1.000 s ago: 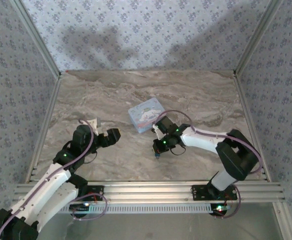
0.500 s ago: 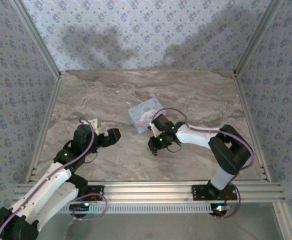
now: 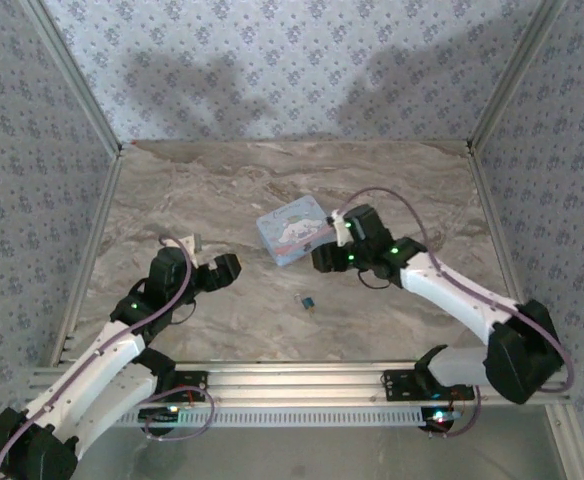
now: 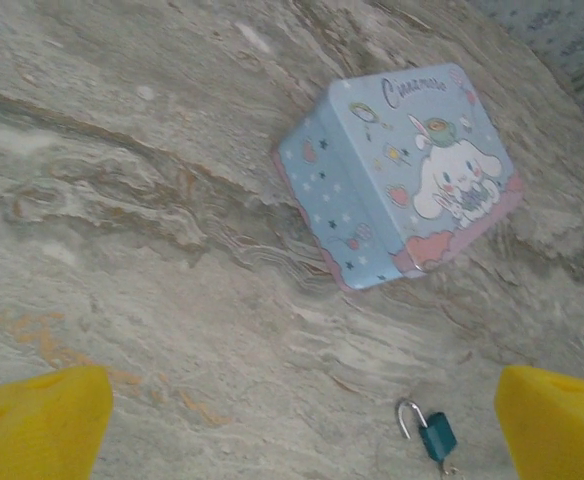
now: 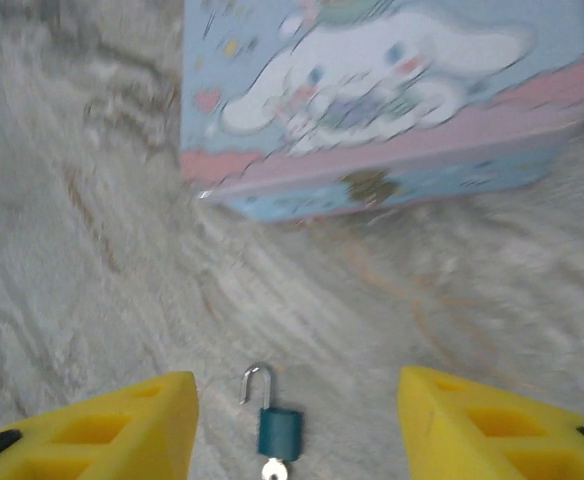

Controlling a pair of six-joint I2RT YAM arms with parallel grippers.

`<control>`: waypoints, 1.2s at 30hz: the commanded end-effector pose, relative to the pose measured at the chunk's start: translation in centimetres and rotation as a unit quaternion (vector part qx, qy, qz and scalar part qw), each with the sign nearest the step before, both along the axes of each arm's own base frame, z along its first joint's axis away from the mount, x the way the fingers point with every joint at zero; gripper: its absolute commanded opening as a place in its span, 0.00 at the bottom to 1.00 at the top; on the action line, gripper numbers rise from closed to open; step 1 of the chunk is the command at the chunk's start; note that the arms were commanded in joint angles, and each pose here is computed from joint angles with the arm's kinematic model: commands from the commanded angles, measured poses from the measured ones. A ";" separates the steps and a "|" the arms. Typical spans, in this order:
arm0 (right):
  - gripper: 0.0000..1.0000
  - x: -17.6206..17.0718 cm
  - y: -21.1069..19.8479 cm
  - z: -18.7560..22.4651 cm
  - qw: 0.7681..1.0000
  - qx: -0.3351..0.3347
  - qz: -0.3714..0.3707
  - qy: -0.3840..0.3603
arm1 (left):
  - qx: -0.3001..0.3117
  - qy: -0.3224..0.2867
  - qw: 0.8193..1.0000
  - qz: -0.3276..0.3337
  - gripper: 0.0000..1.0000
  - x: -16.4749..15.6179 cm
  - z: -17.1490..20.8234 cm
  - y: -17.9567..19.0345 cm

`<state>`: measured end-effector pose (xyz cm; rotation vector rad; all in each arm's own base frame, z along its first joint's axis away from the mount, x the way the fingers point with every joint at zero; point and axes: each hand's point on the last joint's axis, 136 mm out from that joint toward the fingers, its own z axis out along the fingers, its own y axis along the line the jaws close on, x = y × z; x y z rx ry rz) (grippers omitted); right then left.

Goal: Unlock the padlock with the key

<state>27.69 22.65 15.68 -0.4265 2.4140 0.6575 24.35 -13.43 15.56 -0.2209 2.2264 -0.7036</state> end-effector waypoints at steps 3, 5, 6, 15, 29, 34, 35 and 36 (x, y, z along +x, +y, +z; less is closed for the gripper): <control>0.65 1.2 -6.9 1.1 0.996 -0.008 -0.082 -0.044 | 0.036 -0.043 0.996 0.073 0.98 2.0 2.9 3.2; 0.71 1.9 -9.5 2.1 0.990 -0.010 -0.120 -0.077 | 0.057 -0.053 0.992 0.094 0.98 2.4 3.4 4.5; 0.74 2.2 -10.7 2.5 0.986 -0.015 -0.137 -0.093 | 0.070 -0.057 0.990 0.105 0.98 2.5 3.6 5.2; 0.99 3.4 -18.8 2.3 0.955 -0.033 -0.254 -0.149 | 0.193 -0.113 0.961 0.164 0.98 3.2 4.7 9.9; 1.00 5.7 -24.5 -2.4 0.901 -0.091 -0.333 -0.262 | 0.312 -0.182 0.922 0.139 0.98 5.0 0.8 12.3; 1.00 7.2 -24.1 -3.2 0.899 -0.086 -0.316 -0.292 | 0.311 -0.157 0.929 0.125 0.98 6.3 -2.0 13.3; 1.00 7.5 -24.0 -3.3 0.899 -0.089 -0.309 -0.298 | 0.306 -0.157 0.931 0.123 0.98 6.7 -2.4 13.4; 1.00 7.8 -24.0 -3.6 0.900 -0.094 -0.306 -0.298 | 0.305 -0.158 0.931 0.123 0.98 7.2 -2.7 13.4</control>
